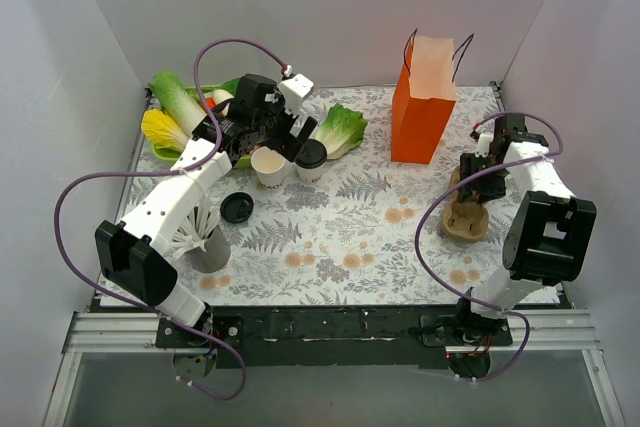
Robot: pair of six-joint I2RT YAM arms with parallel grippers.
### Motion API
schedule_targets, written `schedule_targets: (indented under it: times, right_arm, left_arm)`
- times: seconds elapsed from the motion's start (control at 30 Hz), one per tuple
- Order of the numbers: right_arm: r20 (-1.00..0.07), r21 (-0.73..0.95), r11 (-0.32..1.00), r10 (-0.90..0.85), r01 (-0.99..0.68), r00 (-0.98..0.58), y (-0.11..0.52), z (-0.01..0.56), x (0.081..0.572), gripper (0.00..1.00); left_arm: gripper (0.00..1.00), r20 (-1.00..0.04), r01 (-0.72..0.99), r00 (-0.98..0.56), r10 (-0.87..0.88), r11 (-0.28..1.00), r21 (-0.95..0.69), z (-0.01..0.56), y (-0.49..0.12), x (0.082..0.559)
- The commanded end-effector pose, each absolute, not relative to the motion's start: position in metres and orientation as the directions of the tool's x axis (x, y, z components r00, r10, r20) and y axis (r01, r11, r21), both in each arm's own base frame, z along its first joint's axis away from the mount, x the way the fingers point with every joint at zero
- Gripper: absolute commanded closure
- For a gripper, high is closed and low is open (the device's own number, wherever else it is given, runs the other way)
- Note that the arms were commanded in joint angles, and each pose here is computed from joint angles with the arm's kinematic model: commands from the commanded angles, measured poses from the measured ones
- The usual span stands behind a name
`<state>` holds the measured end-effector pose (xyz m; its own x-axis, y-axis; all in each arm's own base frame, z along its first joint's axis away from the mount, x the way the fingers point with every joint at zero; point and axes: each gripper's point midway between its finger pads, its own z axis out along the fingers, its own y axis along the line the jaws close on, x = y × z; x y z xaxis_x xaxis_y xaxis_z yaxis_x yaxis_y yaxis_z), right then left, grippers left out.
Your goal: Pack the takeout coffee
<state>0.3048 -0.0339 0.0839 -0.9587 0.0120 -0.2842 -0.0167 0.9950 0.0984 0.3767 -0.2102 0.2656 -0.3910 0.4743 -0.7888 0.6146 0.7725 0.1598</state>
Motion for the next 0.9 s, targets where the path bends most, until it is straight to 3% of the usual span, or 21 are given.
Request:
schedule_targets:
  times: [0.0, 0.3, 0.63, 0.87]
  right_arm:
    - [-0.341, 0.102, 0.994, 0.005, -0.032, -0.94, -0.03, 0.097, 0.324, 0.39]
    - [-0.306, 0.06, 0.998, -0.012, -0.032, -0.952, -0.032, 0.086, 0.32, 0.46]
    - [-0.33, 0.031, 0.999, -0.023, -0.035, -0.944, -0.037, 0.099, 0.325, 0.7]
    - [-0.395, 0.007, 0.99, -0.127, -0.141, -0.91, -0.041, 0.138, 0.336, 0.83]
  left_arm:
    - [0.02, -0.811, 0.612, -0.359, 0.462, 0.772, 0.169, 0.284, -0.208, 0.374]
    - [0.02, -0.806, 0.614, -0.362, 0.468, 0.771, 0.171, 0.282, -0.208, 0.375]
    - [0.02, -0.807, 0.618, -0.361, 0.467, 0.768, 0.168, 0.282, -0.21, 0.377]
    - [0.02, -0.81, 0.628, -0.359, 0.463, 0.762, 0.158, 0.283, -0.212, 0.376]
